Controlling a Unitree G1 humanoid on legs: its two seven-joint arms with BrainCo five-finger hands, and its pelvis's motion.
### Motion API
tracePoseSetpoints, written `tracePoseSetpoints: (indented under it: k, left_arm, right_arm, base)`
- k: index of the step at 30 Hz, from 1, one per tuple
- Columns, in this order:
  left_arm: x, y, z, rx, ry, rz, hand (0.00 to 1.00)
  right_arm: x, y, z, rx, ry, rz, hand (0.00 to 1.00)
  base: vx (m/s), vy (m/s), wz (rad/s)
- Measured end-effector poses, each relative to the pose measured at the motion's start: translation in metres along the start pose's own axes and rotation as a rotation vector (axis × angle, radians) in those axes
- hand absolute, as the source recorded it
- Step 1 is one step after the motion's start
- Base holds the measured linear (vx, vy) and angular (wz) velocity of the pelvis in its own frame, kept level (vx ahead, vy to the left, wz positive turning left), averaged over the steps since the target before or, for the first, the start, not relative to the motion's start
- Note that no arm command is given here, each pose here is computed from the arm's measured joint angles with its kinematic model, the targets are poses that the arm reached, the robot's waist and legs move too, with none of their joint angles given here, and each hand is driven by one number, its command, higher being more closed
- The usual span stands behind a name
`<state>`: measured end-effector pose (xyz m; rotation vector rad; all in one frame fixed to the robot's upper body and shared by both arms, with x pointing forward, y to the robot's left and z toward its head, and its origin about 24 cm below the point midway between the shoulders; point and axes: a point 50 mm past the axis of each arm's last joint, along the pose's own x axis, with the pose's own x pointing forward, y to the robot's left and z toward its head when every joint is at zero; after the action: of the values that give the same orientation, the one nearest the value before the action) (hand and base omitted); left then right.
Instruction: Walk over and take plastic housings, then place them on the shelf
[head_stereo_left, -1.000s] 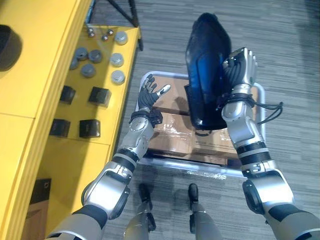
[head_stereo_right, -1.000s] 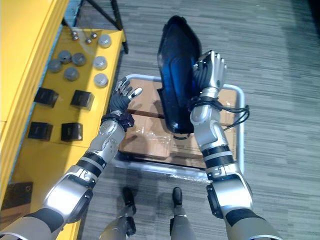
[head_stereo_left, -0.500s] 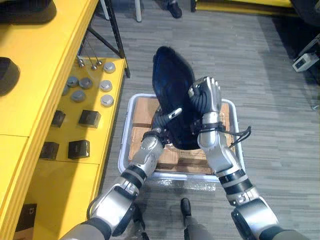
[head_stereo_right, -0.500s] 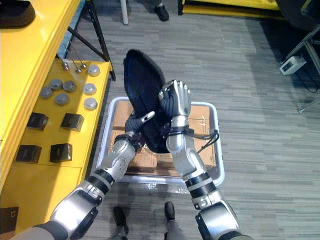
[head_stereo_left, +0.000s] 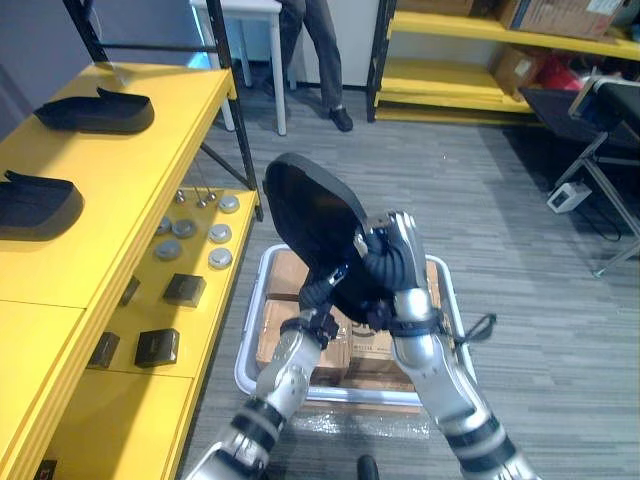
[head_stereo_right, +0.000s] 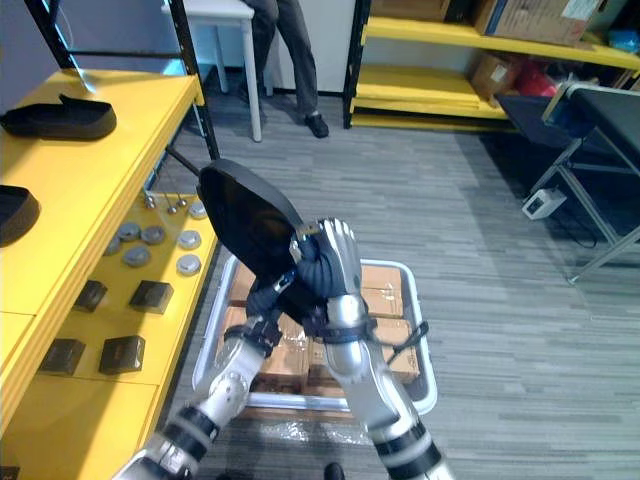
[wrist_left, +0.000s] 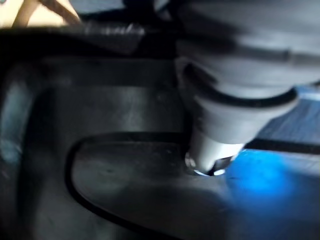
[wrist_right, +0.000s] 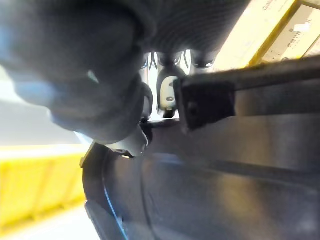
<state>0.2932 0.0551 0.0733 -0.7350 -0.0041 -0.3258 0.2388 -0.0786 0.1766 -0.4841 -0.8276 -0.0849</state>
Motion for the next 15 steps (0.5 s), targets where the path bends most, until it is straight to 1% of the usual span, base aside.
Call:
tracePoseSetpoints:
  k: [3,6,8,11,15]
  left_arm:
    - [-0.04,0.01,-0.019,-0.003,0.044,0.047,1.0]
    - [-0.073,0.023,-0.025,0.028,0.074,0.113,1.0]
    - [-0.089,0.028,-0.024,0.046,0.073,0.155,1.0]
    - [-0.103,0.036,-0.019,0.105,0.057,0.203,1.0]
    - [-0.111,0.042,-0.005,0.17,0.001,0.253,1.0]
  right_arm:
    - [-0.035,-0.001,0.002,0.053,0.065,0.045,1.0]
    - [-0.059,0.004,0.003,0.124,0.143,0.099,1.0]
    - [-0.066,0.007,0.003,0.178,0.173,0.13,1.0]
    - [-0.073,0.012,0.0,0.262,0.211,0.16,1.0]
    - [-0.07,0.021,-0.001,0.321,0.213,0.172,1.0]
  base:
    - [0.0,0.003,0.53]
    - [-0.02,0.014,0.54]
    - [-0.01,0.015,0.45]
    - [0.01,0.01,0.71]
    - [0.02,0.014,1.27]
